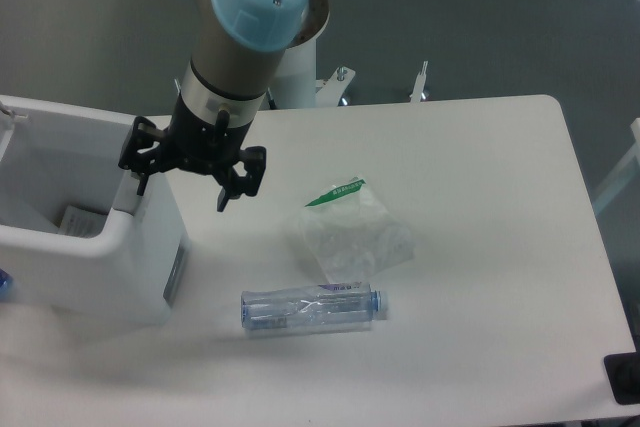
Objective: Open the trash can
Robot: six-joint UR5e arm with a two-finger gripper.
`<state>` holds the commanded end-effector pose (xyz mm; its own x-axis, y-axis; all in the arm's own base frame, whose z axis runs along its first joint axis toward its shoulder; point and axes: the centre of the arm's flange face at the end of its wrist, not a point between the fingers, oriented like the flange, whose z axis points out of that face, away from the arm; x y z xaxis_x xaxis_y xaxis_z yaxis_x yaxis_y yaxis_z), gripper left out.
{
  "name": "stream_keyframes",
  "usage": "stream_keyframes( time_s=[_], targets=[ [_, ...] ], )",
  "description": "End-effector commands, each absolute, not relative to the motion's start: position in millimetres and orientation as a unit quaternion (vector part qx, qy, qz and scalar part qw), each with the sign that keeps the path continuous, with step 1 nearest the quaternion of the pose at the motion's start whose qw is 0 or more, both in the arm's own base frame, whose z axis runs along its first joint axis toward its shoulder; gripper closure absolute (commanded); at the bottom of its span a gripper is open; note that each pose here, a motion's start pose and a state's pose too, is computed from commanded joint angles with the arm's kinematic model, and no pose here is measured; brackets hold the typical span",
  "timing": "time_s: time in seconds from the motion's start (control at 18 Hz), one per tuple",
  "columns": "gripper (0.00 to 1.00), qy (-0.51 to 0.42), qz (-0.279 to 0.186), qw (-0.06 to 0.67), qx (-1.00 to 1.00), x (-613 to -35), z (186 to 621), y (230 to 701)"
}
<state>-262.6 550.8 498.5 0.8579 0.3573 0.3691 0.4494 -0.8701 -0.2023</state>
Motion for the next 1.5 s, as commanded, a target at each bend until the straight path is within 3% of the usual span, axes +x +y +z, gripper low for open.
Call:
stream_keyframes(
  time_s=[0.17,0.44,0.83,1.33,1.5],
  targets=[
    [0.0,-0.241,-0.145,0.163,-0.946,-317,508,524],
    [0.0,-0.22,-0.077,0.111,-0.966,-435,452,460],
    [0.0,-0.186,-0.008,0.072,-0.98,-510,403,423],
    [0.0,0.04,0.042,0.039,-0.998,-581,336,392],
    [0.0,0.057,0.048,0.04,-0.996,-584,327,393]
  ],
)
